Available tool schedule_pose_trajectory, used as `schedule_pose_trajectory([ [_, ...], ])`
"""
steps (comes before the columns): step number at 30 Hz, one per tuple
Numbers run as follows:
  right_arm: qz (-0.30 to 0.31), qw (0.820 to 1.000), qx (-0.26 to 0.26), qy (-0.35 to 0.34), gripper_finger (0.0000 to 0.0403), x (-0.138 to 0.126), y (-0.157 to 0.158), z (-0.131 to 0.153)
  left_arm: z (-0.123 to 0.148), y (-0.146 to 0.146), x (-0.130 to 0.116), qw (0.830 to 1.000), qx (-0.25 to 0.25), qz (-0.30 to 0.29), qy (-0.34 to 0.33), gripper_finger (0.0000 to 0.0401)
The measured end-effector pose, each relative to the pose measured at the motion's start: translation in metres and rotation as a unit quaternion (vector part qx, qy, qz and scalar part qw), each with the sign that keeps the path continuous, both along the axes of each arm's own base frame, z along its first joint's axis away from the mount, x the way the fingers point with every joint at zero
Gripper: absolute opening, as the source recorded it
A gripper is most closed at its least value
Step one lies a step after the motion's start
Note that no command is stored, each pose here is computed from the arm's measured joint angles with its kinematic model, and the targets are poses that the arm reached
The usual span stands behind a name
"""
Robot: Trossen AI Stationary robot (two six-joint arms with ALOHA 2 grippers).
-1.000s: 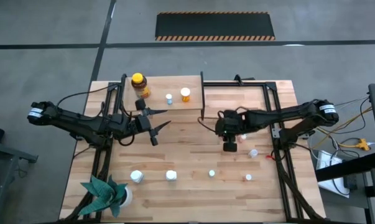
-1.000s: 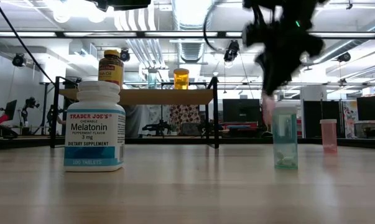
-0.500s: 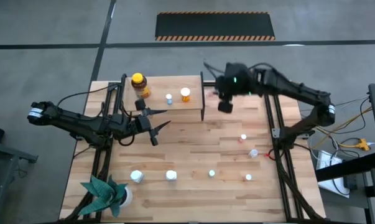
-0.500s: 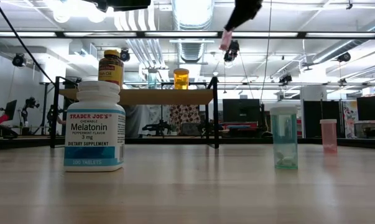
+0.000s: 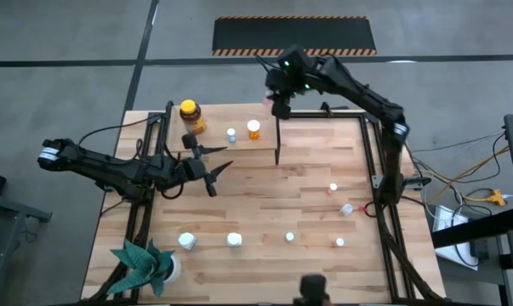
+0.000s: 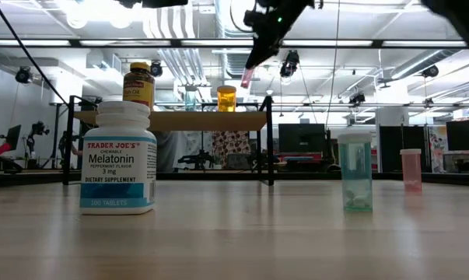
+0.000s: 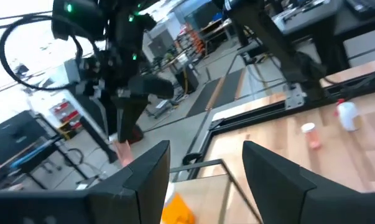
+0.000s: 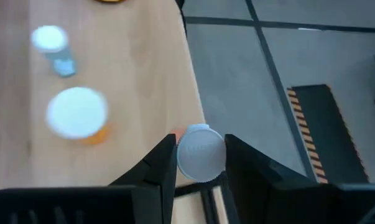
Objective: Pick and place medicine bottles onto shelf by color
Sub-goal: Put the top left pink pill bottle on the shelf
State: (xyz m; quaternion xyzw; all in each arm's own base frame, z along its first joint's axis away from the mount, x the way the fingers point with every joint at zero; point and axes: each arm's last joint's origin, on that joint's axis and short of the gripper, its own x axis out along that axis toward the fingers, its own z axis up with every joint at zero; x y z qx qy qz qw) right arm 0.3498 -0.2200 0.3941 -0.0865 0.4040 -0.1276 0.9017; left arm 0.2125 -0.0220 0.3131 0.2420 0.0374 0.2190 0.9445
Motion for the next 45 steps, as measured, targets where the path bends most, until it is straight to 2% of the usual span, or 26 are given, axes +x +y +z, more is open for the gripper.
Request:
schedule_pose_trajectory([
  [4,0.011,0.999,0.043,0.007,0.0106,0.010,-0.027,-0.015,0.000,0.001,0.000,1.000,0.005,0.019,0.003,0.0185],
  [8,0.008,0.997,0.061,0.037,0.0107,0.014,-0.042,-0.037,0.000,0.001,0.000,1.000,0.008,0.020,0.004,0.0185],
  [13,0.009,0.995,0.079,0.067,0.0108,0.014,-0.045,-0.050,0.000,0.001,0.000,1.000,0.008,0.020,0.005,0.0185],
  [24,0.004,0.994,0.086,0.069,0.0109,0.016,-0.046,-0.053,-0.002,0.001,0.000,1.000,0.008,0.020,0.007,0.0185],
  [32,0.003,0.992,0.096,0.080,0.0110,0.023,-0.048,-0.066,-0.004,0.001,0.000,1.000,0.009,0.020,0.010,0.0185],
  [36,0.002,0.992,0.096,0.079,0.0130,0.023,-0.048,-0.067,-0.004,0.001,-0.001,1.000,0.009,0.020,0.009,0.0185],
  [45,0.000,0.993,0.092,0.077,0.0208,0.022,-0.047,-0.064,-0.004,0.001,-0.001,1.000,0.009,0.020,0.009,0.0185],
])
